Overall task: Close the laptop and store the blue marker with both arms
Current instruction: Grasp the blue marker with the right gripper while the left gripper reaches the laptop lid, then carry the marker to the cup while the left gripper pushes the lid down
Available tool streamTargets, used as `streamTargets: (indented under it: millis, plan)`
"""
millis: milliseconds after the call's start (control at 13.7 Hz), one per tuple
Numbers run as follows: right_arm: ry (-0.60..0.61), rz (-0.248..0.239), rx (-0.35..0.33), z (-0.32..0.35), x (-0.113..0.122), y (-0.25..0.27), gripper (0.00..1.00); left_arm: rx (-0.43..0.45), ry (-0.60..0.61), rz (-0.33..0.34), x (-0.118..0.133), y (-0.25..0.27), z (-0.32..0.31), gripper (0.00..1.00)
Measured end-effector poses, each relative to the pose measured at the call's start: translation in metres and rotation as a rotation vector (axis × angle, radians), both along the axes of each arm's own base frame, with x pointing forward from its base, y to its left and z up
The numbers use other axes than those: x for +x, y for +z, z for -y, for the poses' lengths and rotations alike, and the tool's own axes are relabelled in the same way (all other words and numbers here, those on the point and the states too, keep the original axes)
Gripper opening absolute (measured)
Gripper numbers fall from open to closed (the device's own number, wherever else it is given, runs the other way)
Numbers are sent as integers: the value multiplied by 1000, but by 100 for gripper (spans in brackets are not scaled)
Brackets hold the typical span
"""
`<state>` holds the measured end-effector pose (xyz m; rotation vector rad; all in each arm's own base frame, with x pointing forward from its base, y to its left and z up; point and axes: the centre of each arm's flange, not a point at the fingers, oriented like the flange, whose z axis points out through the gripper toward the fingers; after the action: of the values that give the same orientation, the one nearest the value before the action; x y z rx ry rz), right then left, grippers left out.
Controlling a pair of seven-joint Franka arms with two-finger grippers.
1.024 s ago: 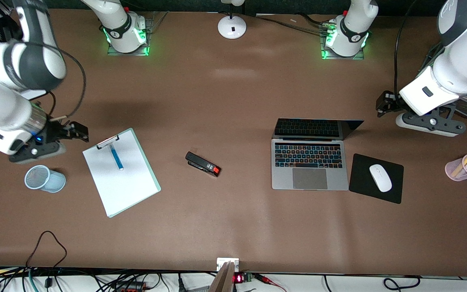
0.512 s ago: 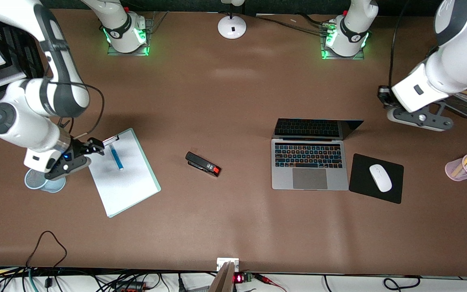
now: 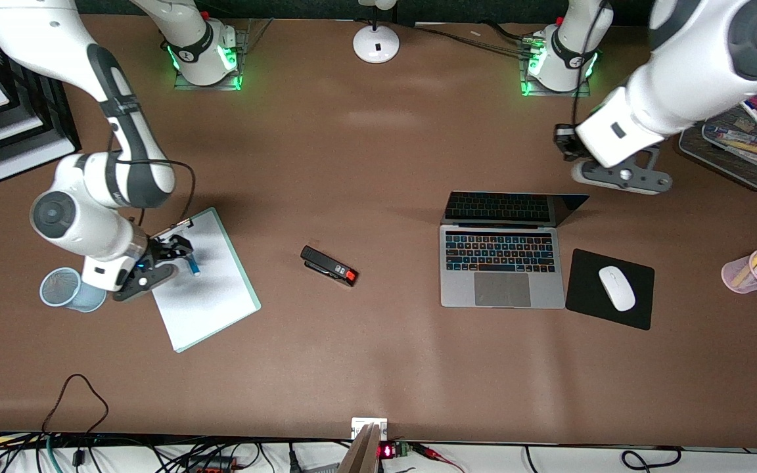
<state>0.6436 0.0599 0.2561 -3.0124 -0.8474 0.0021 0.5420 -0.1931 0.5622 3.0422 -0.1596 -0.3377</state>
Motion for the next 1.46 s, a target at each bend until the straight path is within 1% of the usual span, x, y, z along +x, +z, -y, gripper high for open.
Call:
streamTargets:
  millis: [73,146,293,366,439,512,585,659,732,805,878,1024,1317,1390,1463]
  plan:
    - [9,-5,0,-5,-1,-8,78,5,12,-12,-1,-7,8,1]
    - [18,-9,-1,-8,-1,-16,78,13,25,-28,-3,-17,15,1]
    - [30,-16,-2,-7,-2,-30,68,30,36,-66,-7,-39,24,1]
    - [33,-21,-2,-7,-2,-37,67,36,40,-79,-9,-50,25,1]
    - [34,-26,-3,-7,-3,-44,60,39,45,-84,-10,-61,26,1]
    - [34,-32,-3,-7,-4,-50,60,40,50,-84,-10,-74,25,1]
    - [34,-38,-3,-7,-4,-55,55,42,53,-86,-11,-88,25,1]
    - [35,-43,-4,-7,-5,-59,54,43,54,-84,-15,-103,26,1]
    - [35,-45,-4,-7,-5,-61,49,41,50,-70,-20,-118,31,1]
    - [35,-45,-4,-7,-5,-63,49,37,42,-52,-27,-133,38,1]
    - [35,-44,-4,-7,-5,-63,43,34,39,-33,-33,-148,43,1]
    - [35,-45,-4,-6,-5,-63,40,31,46,-8,-43,-173,44,1]
    - [34,-50,-5,-6,-6,-67,37,45,52,-17,-58,-207,36,1]
    - [34,-50,-5,-6,-6,-69,36,56,47,-11,-59,-210,35,1]
    - [34,-49,-5,-6,-6,-70,33,72,36,13,-56,-210,32,1]
